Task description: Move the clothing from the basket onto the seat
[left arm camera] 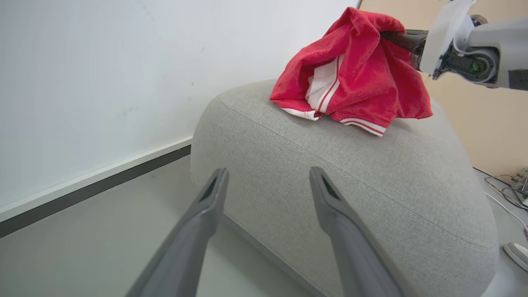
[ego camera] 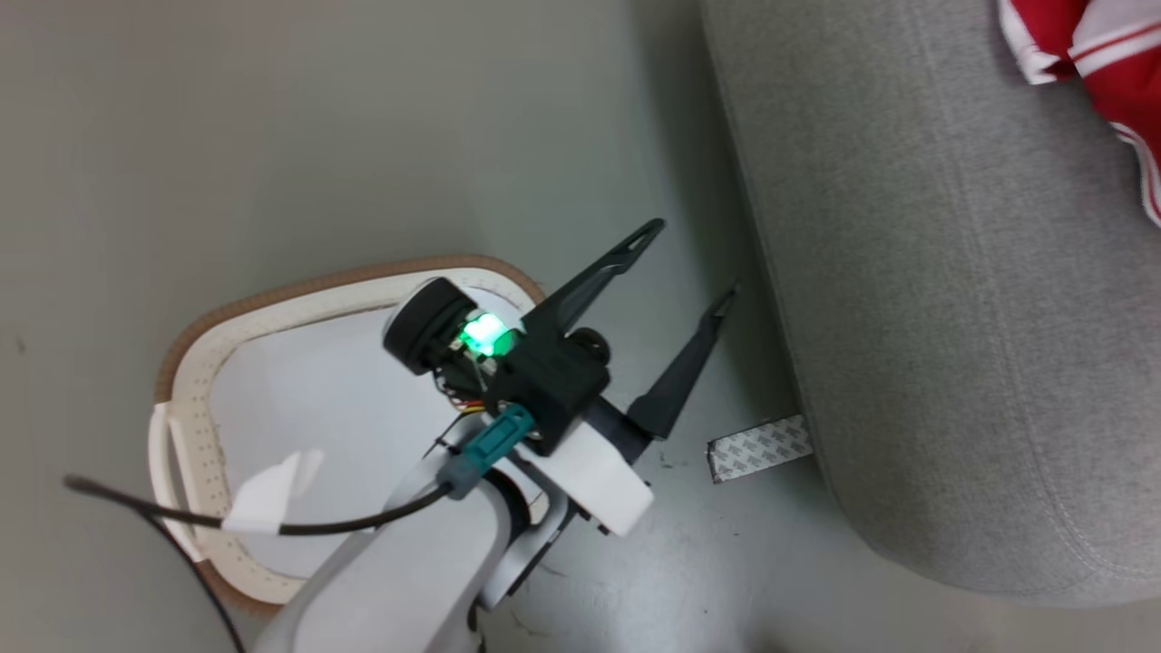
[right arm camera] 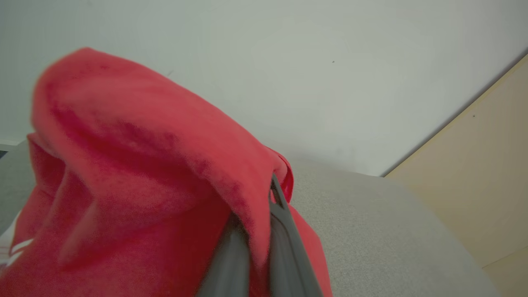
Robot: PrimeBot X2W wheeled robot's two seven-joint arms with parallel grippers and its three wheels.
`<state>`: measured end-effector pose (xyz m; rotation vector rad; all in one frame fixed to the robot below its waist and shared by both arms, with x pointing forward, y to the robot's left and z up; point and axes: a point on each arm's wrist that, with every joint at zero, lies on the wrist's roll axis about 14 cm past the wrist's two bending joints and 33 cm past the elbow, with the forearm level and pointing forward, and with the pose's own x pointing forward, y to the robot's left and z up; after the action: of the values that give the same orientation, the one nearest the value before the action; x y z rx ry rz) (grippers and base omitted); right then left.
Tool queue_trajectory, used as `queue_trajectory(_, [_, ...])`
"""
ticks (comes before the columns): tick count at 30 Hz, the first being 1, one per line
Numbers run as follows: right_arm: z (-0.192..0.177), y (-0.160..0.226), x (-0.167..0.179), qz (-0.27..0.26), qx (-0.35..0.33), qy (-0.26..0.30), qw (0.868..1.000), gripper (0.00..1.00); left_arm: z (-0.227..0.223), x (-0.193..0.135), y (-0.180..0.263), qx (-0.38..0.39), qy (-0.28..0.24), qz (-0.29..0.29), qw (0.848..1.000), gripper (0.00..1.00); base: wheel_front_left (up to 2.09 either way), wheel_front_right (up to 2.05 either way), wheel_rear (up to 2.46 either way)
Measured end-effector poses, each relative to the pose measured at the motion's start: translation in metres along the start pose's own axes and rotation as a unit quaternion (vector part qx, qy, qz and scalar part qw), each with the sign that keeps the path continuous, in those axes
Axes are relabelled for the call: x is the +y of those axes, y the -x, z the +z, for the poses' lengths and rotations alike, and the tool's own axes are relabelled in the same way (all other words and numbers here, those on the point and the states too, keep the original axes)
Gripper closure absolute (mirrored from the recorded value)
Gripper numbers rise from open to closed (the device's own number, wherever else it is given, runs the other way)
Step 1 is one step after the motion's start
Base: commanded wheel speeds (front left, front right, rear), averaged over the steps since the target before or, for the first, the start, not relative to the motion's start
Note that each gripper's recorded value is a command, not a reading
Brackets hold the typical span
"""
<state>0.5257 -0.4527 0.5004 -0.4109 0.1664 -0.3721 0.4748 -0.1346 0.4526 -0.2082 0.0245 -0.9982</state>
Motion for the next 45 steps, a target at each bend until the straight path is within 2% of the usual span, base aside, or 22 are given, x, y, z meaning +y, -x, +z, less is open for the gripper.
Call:
queue_trajectory(1, [-0.009,0.000,0.006,0.001,0.010,-0.007,1.000,1.00,-0.003,0.005,0.003,0.002,0.001,0.008,1.000,0.00,0.00,0.00,0.00])
queue_trajectory(2, [-0.021,0.002,0.013,0.004,0.025,-0.012,1.000,0.70,-0.007,0.009,0.006,0.006,0.001,0.017,1.000,0.00,0.00,0.00,0.00])
queue_trajectory(3, [-0.037,0.009,0.019,0.006,0.046,-0.020,0.999,0.12,-0.009,0.012,0.008,0.009,0.001,0.023,1.000,0.00,0.00,0.00,0.00])
queue_trajectory(4, [-0.050,0.017,0.023,0.007,0.064,-0.026,0.998,0.00,-0.009,0.015,0.011,0.010,-0.001,0.031,0.999,0.00,0.00,0.00,0.00])
queue_trajectory(7, [-0.070,0.037,0.029,0.010,0.091,-0.040,0.995,0.00,-0.005,0.021,0.016,0.003,0.001,0.051,0.999,0.00,0.00,0.00,0.00])
queue_trajectory(13, [-0.067,0.075,0.032,0.013,0.073,-0.071,0.995,0.00,0.004,0.032,0.033,-0.008,-0.005,0.089,0.996,0.00,0.00,0.00,0.00])
queue_trajectory(19, [-0.041,0.118,0.026,0.012,0.019,-0.094,0.995,0.00,0.021,0.041,0.060,-0.033,-0.010,0.139,0.990,0.00,0.00,0.00,0.00])
queue_trajectory(22, [-0.037,0.146,0.035,0.027,0.008,-0.106,0.994,0.00,0.028,0.046,0.079,-0.035,-0.012,0.174,0.984,0.00,0.00,0.00,0.00])
queue_trajectory(27, [-0.025,0.186,0.055,0.054,-0.016,-0.137,0.989,0.00,0.038,0.052,0.119,-0.030,-0.013,0.237,0.971,0.00,0.00,0.00,0.00])
queue_trajectory(33, [-0.004,0.221,0.088,0.093,-0.046,-0.184,0.977,0.00,0.054,0.056,0.179,-0.037,-0.020,0.317,0.947,0.00,0.00,0.00,0.00])
queue_trajectory(39, [0.008,0.244,0.119,0.127,-0.059,-0.223,0.965,0.00,0.061,0.048,0.225,-0.044,-0.020,0.368,0.928,0.00,0.00,0.00,0.00])
queue_trajectory(45, [0.010,0.260,0.143,0.157,-0.056,-0.234,0.958,0.00,0.063,0.039,0.262,-0.049,-0.022,0.404,0.913,0.00,0.00,0.00,0.00])
